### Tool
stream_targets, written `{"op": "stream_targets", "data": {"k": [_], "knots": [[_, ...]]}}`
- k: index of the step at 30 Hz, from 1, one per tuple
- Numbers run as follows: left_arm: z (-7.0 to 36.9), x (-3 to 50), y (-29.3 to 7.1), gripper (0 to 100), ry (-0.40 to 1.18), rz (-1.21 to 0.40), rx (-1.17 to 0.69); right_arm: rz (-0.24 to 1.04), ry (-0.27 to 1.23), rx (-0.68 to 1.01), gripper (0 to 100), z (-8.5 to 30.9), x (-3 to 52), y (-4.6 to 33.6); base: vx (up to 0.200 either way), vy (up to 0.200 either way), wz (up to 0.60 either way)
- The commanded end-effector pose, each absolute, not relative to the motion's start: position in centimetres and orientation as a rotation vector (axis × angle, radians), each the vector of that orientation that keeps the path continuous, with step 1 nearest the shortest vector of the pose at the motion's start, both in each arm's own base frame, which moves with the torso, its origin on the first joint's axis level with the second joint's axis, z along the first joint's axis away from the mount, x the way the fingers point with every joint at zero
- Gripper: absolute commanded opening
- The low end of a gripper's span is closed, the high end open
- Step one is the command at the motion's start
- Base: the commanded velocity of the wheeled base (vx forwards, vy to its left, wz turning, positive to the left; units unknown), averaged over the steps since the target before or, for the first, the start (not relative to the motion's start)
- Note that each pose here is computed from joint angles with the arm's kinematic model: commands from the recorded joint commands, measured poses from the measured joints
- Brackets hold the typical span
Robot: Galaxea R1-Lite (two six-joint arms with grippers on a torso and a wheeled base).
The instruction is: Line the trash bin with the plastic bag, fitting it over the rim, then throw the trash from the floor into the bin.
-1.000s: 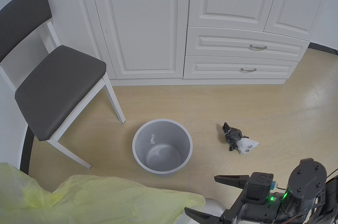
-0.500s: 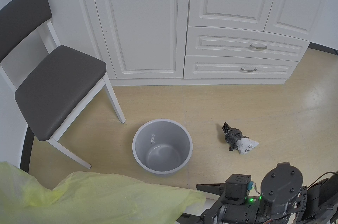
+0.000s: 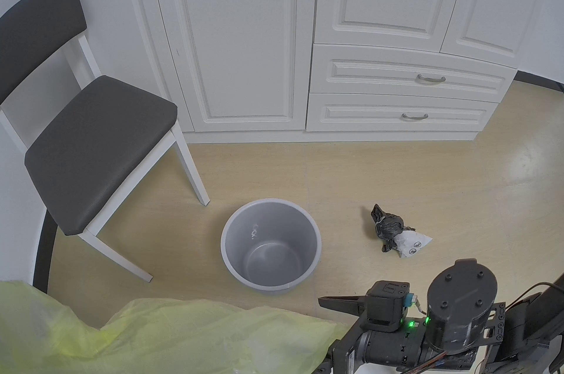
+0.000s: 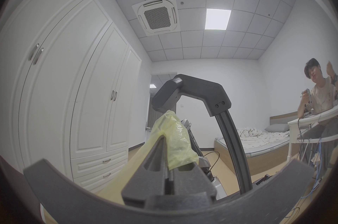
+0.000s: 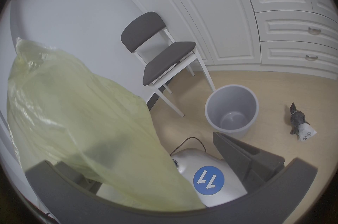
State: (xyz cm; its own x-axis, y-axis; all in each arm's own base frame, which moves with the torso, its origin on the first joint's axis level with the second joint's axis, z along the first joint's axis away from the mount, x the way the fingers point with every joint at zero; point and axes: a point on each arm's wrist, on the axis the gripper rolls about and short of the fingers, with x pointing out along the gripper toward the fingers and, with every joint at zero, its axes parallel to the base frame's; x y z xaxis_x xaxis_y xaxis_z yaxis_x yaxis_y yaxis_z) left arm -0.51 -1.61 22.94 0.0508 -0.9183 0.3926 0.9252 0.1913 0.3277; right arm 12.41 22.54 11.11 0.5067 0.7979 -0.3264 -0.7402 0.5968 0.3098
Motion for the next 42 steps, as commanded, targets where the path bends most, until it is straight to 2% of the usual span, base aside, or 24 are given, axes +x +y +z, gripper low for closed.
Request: {"op": "stream_targets", "data": {"k": [1, 22, 23, 31, 42], "knots": [[22.9, -0.5, -1.7, 0, -0.58, -1.404, -0.015, 0.933, 0.431, 0.132, 100, 11.8, 12.4, 22.0, 0.0, 0.0, 0.0], [22.7, -0.4, -1.7, 0, -0.573, -1.405, -0.017, 0.924, 0.448, 0.1, 100, 10.9, 12.6, 22.4, 0.0, 0.0, 0.0], [22.7, -0.4, -1.7, 0, -0.573, -1.405, -0.017, 0.925, 0.445, 0.102, 0, 11.0, 12.6, 22.4, 0.0, 0.0, 0.0], [22.2, 0.0, -2.0, 0, -0.533, -1.409, -0.021, 0.933, 0.318, 0.2, 0, 12.6, 13.2, 22.6, 0.0, 0.0, 0.0], [22.5, 0.5, -2.3, 0, -0.496, -1.398, -0.031, 0.902, 0.258, 0.171, 0, 13.4, 13.5, 21.3, 0.0, 0.0, 0.0]]}}
